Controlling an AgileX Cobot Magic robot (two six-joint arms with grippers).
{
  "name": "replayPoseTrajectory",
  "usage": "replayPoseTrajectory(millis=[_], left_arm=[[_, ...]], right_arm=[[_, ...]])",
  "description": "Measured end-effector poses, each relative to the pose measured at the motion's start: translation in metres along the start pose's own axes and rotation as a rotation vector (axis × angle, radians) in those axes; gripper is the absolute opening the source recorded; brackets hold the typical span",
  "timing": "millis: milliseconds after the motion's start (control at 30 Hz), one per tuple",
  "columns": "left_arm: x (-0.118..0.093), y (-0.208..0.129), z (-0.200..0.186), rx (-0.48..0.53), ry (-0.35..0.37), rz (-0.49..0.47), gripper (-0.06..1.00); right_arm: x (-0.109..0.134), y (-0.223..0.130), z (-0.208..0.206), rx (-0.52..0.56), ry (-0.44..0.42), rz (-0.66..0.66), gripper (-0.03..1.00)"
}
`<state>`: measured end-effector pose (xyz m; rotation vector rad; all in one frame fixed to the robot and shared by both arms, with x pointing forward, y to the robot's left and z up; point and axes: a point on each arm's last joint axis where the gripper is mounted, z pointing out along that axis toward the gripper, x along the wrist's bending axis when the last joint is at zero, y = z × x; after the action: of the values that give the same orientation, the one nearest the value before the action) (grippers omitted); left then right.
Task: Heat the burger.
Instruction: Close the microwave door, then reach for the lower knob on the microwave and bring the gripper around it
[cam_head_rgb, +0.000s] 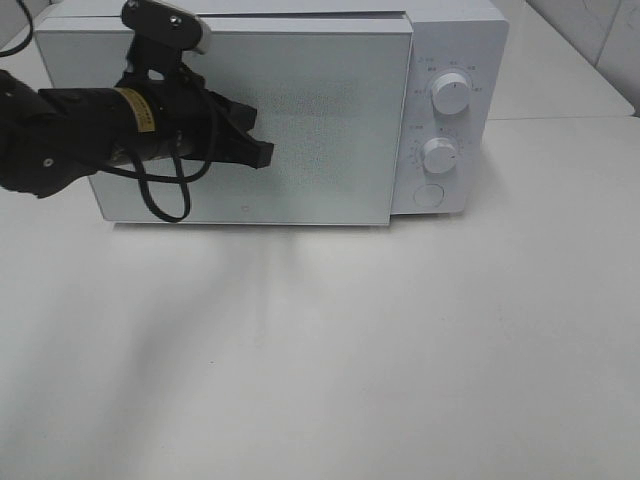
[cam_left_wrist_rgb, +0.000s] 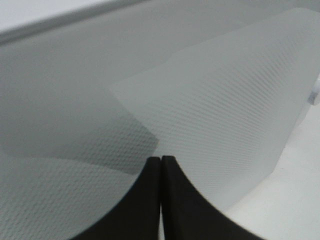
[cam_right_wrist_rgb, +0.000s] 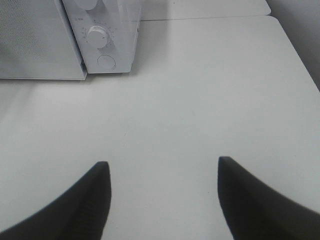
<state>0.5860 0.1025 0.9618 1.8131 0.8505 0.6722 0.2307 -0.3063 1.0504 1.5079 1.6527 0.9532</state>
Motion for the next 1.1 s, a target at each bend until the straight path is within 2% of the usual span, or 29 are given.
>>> replayPoseTrajectory(millis=[233,400,667,733,833,900,933,1000,1100], left_arm=[[-0.013,0.014,0.02,0.039,-0.02,0.034,0.0],[-0.034,0.032,0.043,0.072,-0.044,0.063,0.0],[-0.048,0.04,0.047,0.085,-0.058,0.049,0.0],[-0.054,0.04,0.047,0.131,-0.062,0.058,0.0],[-0.057,0.039,0.047,0.149,-0.064,0.064,0.0],[-0.067,0.029,0.044,0.274,-0.068,0.09,0.0],[-0.067,0.029,0.044,0.274,-0.068,0.09,0.0],[-0.078,0.023,0.04,0.361,-0.074,0.11,0.0],[-0.082,0.022,0.034,0.417,-0.071,0.117,0.0]], right_arm=[[0.0,0.0,0.0,0.0,0.0,0.0,0.61],[0.0,0.0,0.0,0.0,-0.001,0.0,0.61],[0.0,0.0,0.0,0.0,-0.001,0.0,0.61],[0.0,0.0,0.0,0.0,0.0,0.0,0.61],[0.0,0.0,0.0,0.0,0.0,0.0,0.61],[0.0,0.0,0.0,0.0,0.0,0.0,0.61],[0.0,0.0,0.0,0.0,0.0,0.0,0.61],[0.0,0.0,0.0,0.0,0.0,0.0,0.61],[0.0,0.0,0.0,0.0,0.0,0.0,0.61]])
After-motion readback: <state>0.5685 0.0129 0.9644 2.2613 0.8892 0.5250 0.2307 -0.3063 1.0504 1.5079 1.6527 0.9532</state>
